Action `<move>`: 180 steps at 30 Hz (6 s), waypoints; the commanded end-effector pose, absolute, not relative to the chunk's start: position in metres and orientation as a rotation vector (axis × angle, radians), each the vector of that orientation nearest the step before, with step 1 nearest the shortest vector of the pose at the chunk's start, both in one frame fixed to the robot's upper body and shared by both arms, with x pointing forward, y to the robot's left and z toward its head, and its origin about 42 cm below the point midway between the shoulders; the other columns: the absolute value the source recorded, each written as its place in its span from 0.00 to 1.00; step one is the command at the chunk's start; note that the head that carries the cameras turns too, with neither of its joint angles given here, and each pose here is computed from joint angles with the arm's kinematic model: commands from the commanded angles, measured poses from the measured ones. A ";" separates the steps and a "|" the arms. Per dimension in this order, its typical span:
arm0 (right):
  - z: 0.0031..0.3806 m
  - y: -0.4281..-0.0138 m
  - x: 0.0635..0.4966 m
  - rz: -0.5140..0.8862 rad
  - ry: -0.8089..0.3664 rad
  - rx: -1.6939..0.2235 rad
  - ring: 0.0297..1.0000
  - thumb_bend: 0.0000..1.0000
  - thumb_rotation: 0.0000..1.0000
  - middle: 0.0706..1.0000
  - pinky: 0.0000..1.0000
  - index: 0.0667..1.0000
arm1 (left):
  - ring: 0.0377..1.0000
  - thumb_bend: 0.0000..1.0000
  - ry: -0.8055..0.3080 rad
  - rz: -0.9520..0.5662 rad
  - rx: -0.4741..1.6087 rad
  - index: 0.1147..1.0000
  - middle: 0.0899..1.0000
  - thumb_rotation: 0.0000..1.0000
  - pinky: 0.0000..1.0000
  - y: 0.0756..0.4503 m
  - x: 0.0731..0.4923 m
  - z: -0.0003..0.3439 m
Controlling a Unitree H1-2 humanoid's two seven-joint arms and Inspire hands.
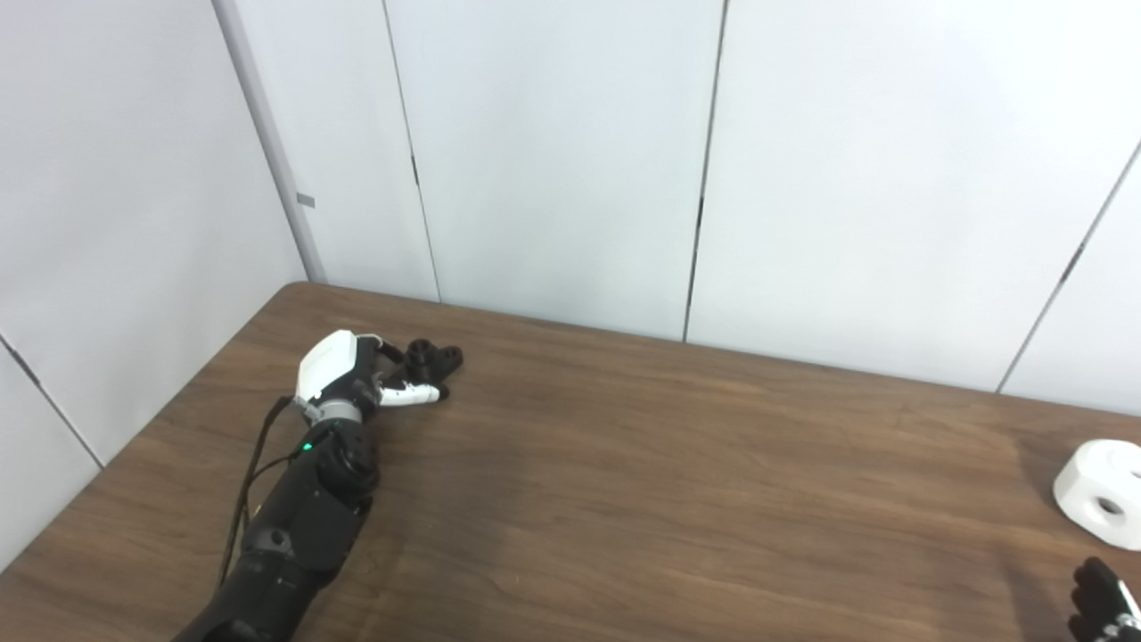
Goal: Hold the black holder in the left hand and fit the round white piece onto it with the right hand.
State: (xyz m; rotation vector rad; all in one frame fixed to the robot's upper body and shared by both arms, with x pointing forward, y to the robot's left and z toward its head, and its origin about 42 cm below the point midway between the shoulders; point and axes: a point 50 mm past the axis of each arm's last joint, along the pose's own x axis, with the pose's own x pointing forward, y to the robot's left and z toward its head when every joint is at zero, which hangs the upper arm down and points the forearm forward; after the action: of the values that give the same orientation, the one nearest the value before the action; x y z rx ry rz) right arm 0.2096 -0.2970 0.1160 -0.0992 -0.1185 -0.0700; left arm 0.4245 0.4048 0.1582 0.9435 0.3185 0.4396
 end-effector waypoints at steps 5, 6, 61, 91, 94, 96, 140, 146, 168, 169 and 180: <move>0.115 -0.294 0.200 -0.076 -0.112 -0.082 0.99 0.67 0.99 0.97 1.00 0.96 | 0.93 0.52 0.251 0.455 0.972 0.42 0.78 0.05 1.00 0.413 0.433 0.174; 0.115 -0.294 0.200 -0.076 -0.112 -0.083 0.99 0.67 0.99 0.97 1.00 0.97 | 0.92 0.52 0.251 0.452 0.978 0.42 0.77 0.05 1.00 0.414 0.433 0.173; 0.122 -0.273 0.203 -0.105 -0.108 -0.074 0.98 0.57 0.98 0.97 1.00 0.98 | 0.89 0.52 -0.021 0.040 1.025 0.42 0.76 0.05 1.00 0.304 0.363 0.201; 0.126 -0.255 0.205 -0.098 -0.123 -0.102 0.96 0.58 0.97 0.94 1.00 0.97 | 0.89 0.52 -0.141 -0.190 0.982 0.42 0.77 0.04 1.00 0.227 0.276 0.178; 0.129 -0.253 0.205 -0.096 -0.124 -0.095 0.96 0.58 0.96 0.94 1.00 0.96 | 0.89 0.52 -0.152 -0.204 0.982 0.42 0.76 0.04 1.00 0.223 0.270 0.174; 0.130 -0.251 0.205 -0.092 -0.124 -0.091 0.97 0.59 0.96 0.95 1.00 0.97 | 0.88 0.52 -0.159 -0.219 0.989 0.42 0.75 0.05 1.00 0.219 0.267 0.171; 0.170 -0.258 0.206 -0.210 -0.107 -0.296 0.90 0.68 0.57 0.88 0.89 0.85 | 0.86 0.52 -0.236 -0.294 1.039 0.42 0.74 0.05 0.98 0.199 0.243 0.126; 0.191 -0.269 0.217 -0.272 -0.113 -0.355 0.87 0.73 0.39 0.86 0.87 0.82 | 0.83 0.52 -0.242 -0.292 1.056 0.42 0.73 0.05 0.95 0.208 0.240 0.128; 0.258 -0.328 0.281 -0.440 -0.136 -0.821 0.90 0.87 0.40 0.88 0.86 0.79 | 0.80 0.52 -0.248 -0.290 1.073 0.42 0.70 0.04 0.89 0.216 0.238 0.134; 0.259 -0.329 0.283 -0.442 -0.132 -0.834 0.91 0.87 0.39 0.90 0.85 0.79 | 0.80 0.52 -0.247 -0.291 1.074 0.42 0.70 0.04 0.89 0.216 0.238 0.133; 0.272 -0.349 0.338 -0.388 -0.029 -0.988 1.00 0.93 0.32 1.00 0.99 0.86 | 0.80 0.52 -0.241 -0.294 1.070 0.42 0.70 0.04 0.90 0.218 0.239 0.131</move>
State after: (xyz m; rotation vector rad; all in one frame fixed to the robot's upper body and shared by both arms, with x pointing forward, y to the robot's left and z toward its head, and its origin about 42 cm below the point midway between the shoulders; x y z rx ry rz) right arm 0.3289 -0.3457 0.2519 -0.9528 0.0190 -0.3562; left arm 0.2396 0.2123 0.1310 1.0470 -0.2432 -0.2933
